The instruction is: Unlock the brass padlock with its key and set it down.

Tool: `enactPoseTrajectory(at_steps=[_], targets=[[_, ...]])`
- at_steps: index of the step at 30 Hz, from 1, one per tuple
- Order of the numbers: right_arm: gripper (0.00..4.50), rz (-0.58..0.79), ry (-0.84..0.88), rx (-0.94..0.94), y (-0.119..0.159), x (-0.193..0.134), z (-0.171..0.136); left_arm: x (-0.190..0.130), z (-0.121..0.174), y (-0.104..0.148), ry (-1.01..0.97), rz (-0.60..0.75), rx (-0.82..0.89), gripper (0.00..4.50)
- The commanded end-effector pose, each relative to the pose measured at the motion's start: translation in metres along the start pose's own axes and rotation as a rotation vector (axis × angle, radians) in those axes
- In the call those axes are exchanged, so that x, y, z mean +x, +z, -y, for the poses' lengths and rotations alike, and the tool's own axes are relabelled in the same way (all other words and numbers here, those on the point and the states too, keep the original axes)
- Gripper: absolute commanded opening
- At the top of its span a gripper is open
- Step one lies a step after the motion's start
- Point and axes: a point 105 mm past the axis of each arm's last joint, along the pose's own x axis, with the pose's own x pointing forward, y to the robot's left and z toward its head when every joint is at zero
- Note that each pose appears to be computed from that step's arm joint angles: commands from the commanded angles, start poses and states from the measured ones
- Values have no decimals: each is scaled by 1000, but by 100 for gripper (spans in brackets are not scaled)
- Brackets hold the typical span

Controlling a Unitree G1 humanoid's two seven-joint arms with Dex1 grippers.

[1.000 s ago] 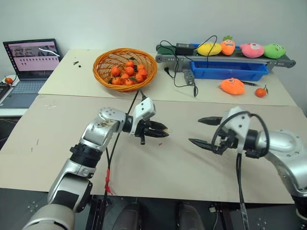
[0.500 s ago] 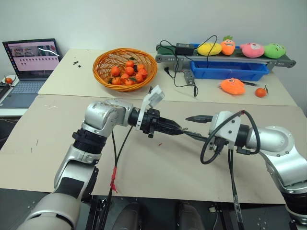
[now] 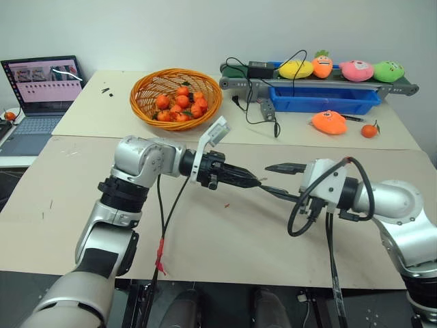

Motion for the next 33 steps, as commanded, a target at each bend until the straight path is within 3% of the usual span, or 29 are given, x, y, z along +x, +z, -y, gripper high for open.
enactPoseTrajectory(at_steps=[1, 8, 22, 33], targets=[[215, 46, 57, -4, 21, -5, -4, -5, 2, 7, -10, -13, 17, 84], [215, 87, 119, 38, 37, -1, -13, -7, -1, 13, -12, -8, 4, 84], [215, 74, 86, 14, 29, 3, -8, 0, 20, 5, -76, -51, 7, 84], [215, 77, 86, 13, 29, 0, -8, -3, 19, 1, -63, -70, 13, 84]])
